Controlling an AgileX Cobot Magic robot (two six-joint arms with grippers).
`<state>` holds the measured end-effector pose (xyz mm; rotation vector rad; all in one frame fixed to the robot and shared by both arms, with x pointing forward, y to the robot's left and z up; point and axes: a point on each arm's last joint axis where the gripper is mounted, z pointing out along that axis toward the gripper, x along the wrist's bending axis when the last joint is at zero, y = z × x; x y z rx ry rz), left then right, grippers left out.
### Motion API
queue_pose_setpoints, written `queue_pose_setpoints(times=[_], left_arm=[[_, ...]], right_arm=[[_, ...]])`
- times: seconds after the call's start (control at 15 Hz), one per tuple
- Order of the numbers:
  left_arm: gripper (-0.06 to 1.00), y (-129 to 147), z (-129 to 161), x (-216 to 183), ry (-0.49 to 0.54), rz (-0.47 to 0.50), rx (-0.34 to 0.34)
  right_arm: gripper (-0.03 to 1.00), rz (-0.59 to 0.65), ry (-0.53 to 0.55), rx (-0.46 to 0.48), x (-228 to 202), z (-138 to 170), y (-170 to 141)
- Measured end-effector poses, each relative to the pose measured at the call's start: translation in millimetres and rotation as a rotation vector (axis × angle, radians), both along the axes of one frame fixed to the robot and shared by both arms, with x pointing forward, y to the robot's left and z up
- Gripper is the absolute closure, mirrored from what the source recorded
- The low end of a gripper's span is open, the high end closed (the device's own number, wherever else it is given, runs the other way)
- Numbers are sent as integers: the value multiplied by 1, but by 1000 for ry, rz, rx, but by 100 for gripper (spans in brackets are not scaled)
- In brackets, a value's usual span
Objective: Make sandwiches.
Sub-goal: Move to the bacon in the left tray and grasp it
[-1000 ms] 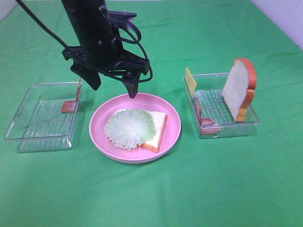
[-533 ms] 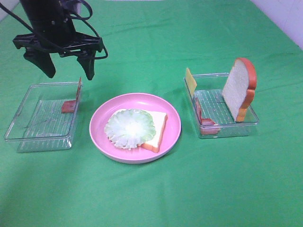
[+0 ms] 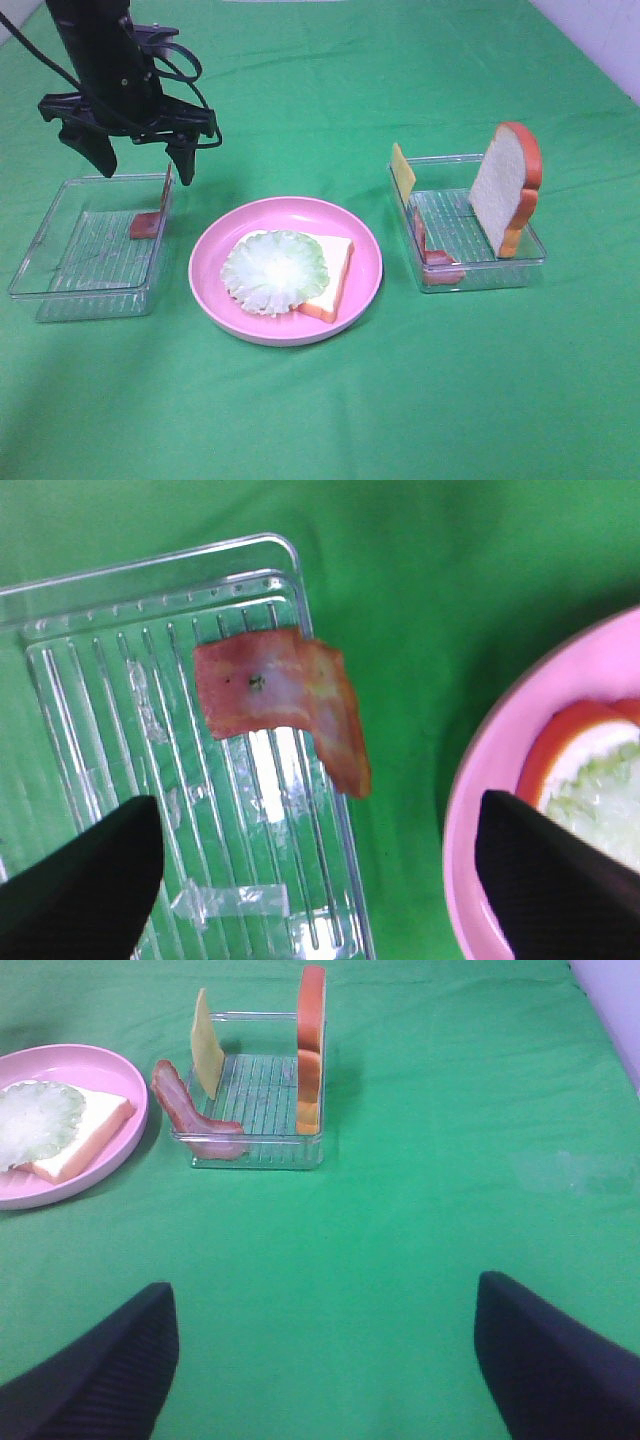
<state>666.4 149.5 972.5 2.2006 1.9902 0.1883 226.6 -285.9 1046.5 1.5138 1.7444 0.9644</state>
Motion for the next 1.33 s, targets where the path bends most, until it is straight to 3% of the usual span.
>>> queue_pose_setpoints(times=[0.33,0.6,0.93,1.2,1.27,1.33], left_arm=[[14,-3,-20,7,-6,6,-5],[25,-3,-29,8,9,10,0],[49,-4,-29,9,0,9,-4],[77,-4,-29,11,-15,10,-9],[90,-4,-29,11,-16,9,-10],[93,-4,-29,11,-16,9,-10]], right_arm=[[20,1,0,1,0,0,0],[20,1,0,1,0,0,0],[20,1,0,1,0,0,0],[20,1,0,1,0,0,0],[20,1,0,1,0,0,0],[20,1,0,1,0,0,0]])
